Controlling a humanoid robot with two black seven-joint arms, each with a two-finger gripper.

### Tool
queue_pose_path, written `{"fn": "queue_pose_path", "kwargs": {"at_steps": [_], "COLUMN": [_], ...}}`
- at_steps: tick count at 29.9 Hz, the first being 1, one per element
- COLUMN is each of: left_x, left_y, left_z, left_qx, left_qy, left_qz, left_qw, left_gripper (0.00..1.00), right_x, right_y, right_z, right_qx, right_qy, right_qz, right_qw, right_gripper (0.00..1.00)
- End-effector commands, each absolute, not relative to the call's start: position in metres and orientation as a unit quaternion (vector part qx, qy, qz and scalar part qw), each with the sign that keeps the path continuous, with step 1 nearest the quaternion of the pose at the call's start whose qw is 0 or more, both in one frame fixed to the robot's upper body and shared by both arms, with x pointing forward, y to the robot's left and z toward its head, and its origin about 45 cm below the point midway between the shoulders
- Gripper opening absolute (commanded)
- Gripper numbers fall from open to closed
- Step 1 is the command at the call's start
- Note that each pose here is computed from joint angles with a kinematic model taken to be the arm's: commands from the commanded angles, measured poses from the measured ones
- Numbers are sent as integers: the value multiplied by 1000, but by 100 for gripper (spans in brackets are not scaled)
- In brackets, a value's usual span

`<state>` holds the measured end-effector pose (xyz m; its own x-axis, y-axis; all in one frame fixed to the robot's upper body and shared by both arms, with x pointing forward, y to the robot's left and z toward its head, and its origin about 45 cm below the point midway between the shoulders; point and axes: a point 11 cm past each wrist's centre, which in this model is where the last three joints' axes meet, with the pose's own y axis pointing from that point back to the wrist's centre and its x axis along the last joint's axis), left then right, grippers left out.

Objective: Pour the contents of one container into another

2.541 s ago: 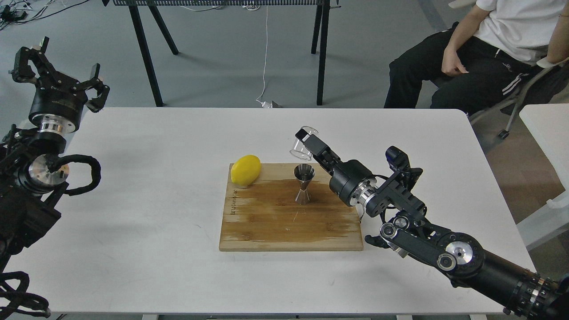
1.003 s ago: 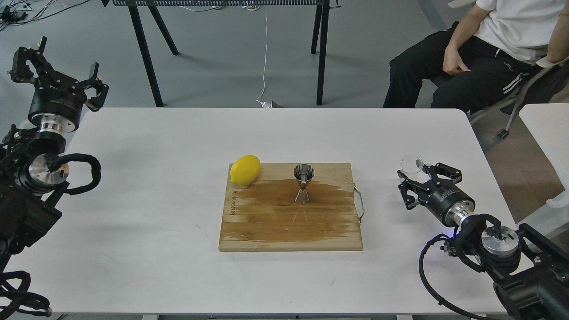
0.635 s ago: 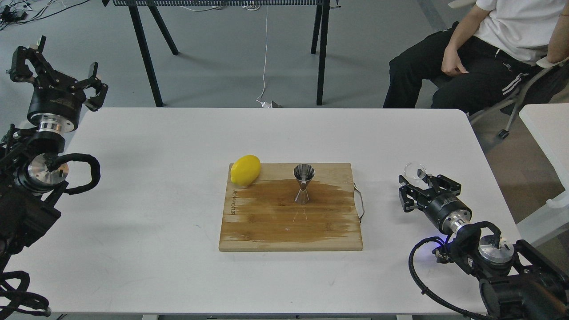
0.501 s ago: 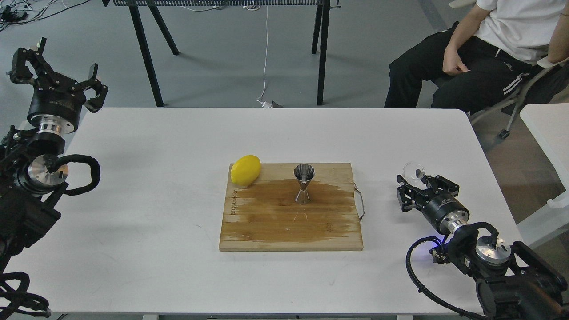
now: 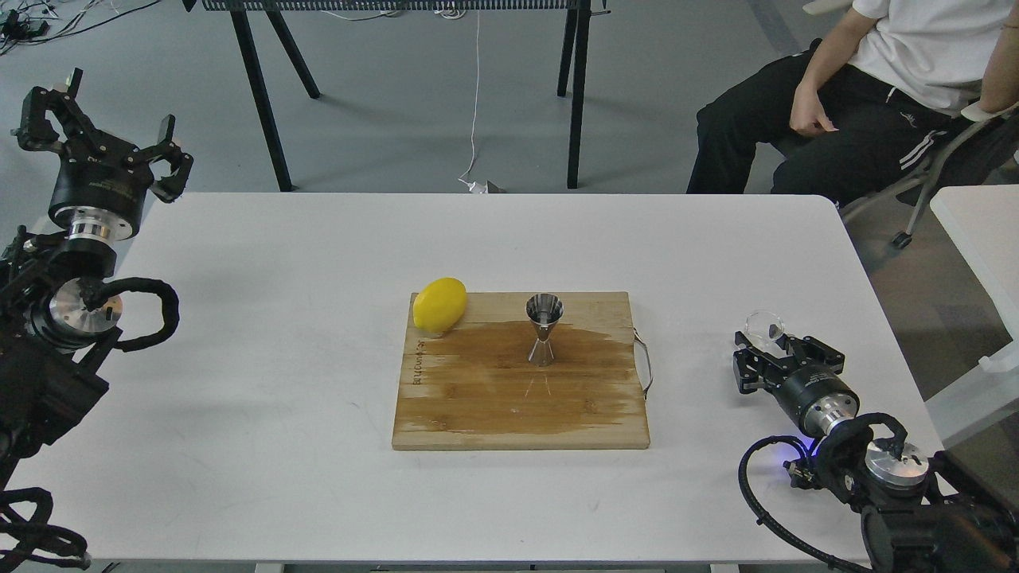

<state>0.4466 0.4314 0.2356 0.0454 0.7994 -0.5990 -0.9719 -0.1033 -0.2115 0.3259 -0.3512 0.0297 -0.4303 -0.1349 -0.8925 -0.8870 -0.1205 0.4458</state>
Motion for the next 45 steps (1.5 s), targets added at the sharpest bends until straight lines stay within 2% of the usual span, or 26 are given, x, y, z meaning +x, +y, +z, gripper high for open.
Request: {"fn": "queue_pose_path", "kwargs": {"at_steps": [1,5,6,7,8,23,29,34,36,39,41,42,43,44,45], "left_x": [447,447,447,447,447,447,447,447,447,447,447,447,447,447,447], "left_y": [432,432,432,432,432,432,433,433,433,433,433,433,433,433,433], "left_z": [236,237,237,237,236,238,238,238,237,238,238,238,238,238,238], "left_qx": [-307,-307,-307,-307,-307,-307,-307,-307,-307,-307,-307,-307,-307,-307,-307], "left_qy": [140,139,139,139,140,139,138,138,138,138,138,138,138,138,138], "left_qz": [676,676,676,677,676,676,676,676,677,676,676,676,676,676,676], "left_qw": [655,655,655,655,655,655,655,655,655,655,655,655,655,655,655], "left_gripper": [100,100,100,100,100,100,100,100,100,100,100,100,100,100,100], "right_x": [327,327,327,327,327,328,328,328,328,327,327,327,327,327,328], "right_y": [-351,-352,-352,-351,-352,-351,-351,-352,-353,-352,-352,-352,-352,-353,-352], "right_z": [30,31,31,31,31,32,32,32,32,32,32,32,32,32,33], "right_qx": [-436,-437,-437,-437,-437,-439,-439,-439,-438,-440,-440,-439,-438,-437,-439], "right_qy": [586,587,587,586,586,586,586,587,587,587,587,587,588,589,587], "right_qz": [608,608,608,608,607,606,606,605,605,605,605,605,605,603,603], "right_qw": [310,309,310,310,310,311,311,310,311,311,311,311,312,313,314], "right_gripper": [49,48,44,33,30,34,53,61,63,59,61,65,73,94,98]}}
